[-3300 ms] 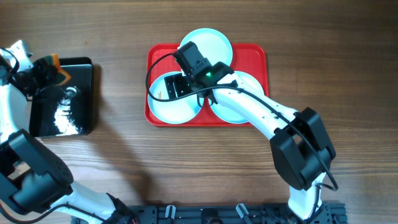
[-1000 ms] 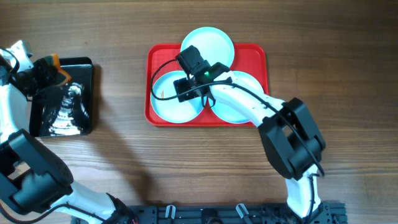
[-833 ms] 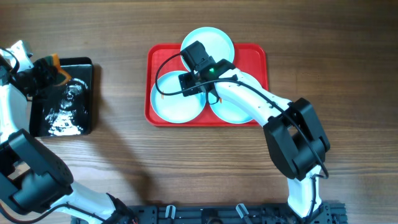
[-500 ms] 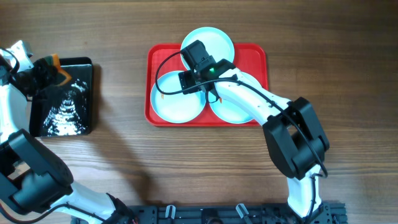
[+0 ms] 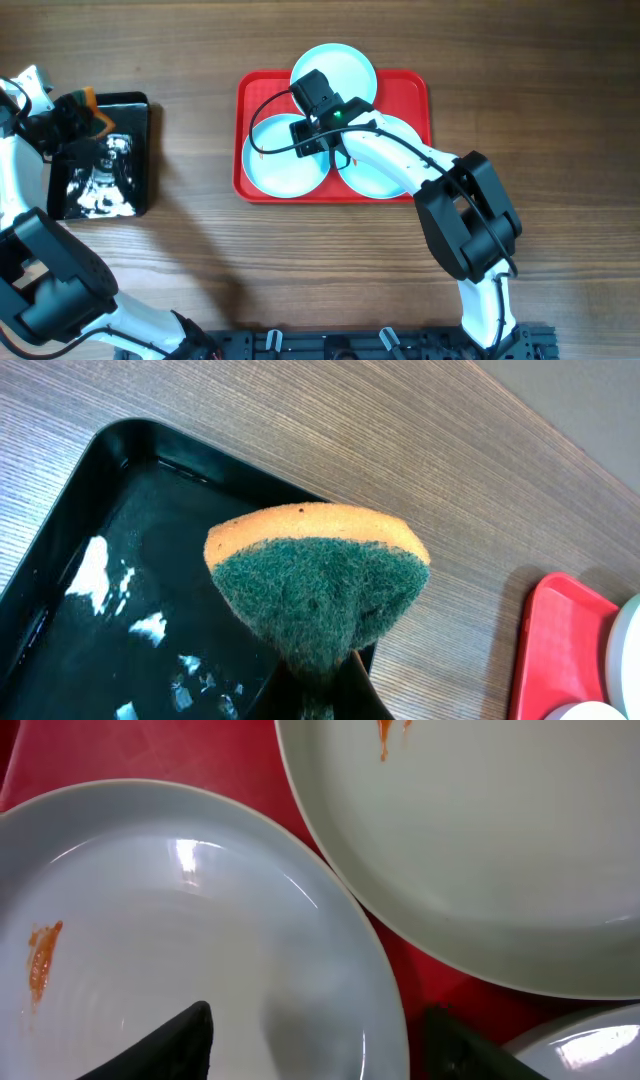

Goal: Clean dirty plates on tray and stack at the side

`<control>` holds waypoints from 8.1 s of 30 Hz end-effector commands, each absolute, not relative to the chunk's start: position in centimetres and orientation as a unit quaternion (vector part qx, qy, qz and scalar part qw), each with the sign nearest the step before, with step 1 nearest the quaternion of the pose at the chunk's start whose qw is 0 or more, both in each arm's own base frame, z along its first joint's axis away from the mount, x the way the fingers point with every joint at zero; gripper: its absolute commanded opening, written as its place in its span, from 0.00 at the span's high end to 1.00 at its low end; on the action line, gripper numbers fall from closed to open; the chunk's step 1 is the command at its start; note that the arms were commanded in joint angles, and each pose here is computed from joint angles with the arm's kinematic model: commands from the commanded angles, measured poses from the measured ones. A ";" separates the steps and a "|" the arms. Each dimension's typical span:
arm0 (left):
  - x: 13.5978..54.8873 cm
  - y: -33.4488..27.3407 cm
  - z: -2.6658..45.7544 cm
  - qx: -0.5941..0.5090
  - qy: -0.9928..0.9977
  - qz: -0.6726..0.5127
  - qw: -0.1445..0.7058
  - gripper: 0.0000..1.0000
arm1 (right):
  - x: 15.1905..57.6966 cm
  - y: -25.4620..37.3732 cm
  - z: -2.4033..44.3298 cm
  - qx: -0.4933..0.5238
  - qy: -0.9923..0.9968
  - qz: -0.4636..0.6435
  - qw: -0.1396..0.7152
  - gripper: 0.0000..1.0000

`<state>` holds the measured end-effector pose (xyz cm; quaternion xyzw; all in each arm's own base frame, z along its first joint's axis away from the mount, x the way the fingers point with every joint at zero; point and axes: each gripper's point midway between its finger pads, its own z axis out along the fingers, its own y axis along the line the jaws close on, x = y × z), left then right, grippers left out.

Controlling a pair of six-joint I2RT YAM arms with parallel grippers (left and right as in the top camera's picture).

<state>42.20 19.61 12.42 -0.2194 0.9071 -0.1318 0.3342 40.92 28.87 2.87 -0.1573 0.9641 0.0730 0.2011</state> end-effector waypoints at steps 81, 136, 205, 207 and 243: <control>38.9 19.9 14.2 -0.196 0.883 -0.141 0.402 0.96 | 39.1 28.0 -0.9 -0.117 0.980 0.056 0.151 0.93; 40.2 16.3 32.6 -0.088 0.735 -0.320 0.591 0.96 | 39.3 28.3 -0.8 -0.129 0.977 0.061 0.156 0.96; 39.7 -3.5 1.5 -0.086 0.981 -0.010 0.173 0.96 | 39.2 29.3 -0.3 -0.125 0.975 0.127 0.133 0.96; 40.6 -4.6 4.4 -0.074 0.974 -0.022 0.211 0.96 | 39.2 29.3 -0.3 -0.125 0.975 0.127 0.133 0.96; 36.9 -11.4 11.3 -0.036 0.967 -0.095 0.234 0.96 | 42.6 25.5 15.8 -0.128 0.946 0.037 0.296 0.96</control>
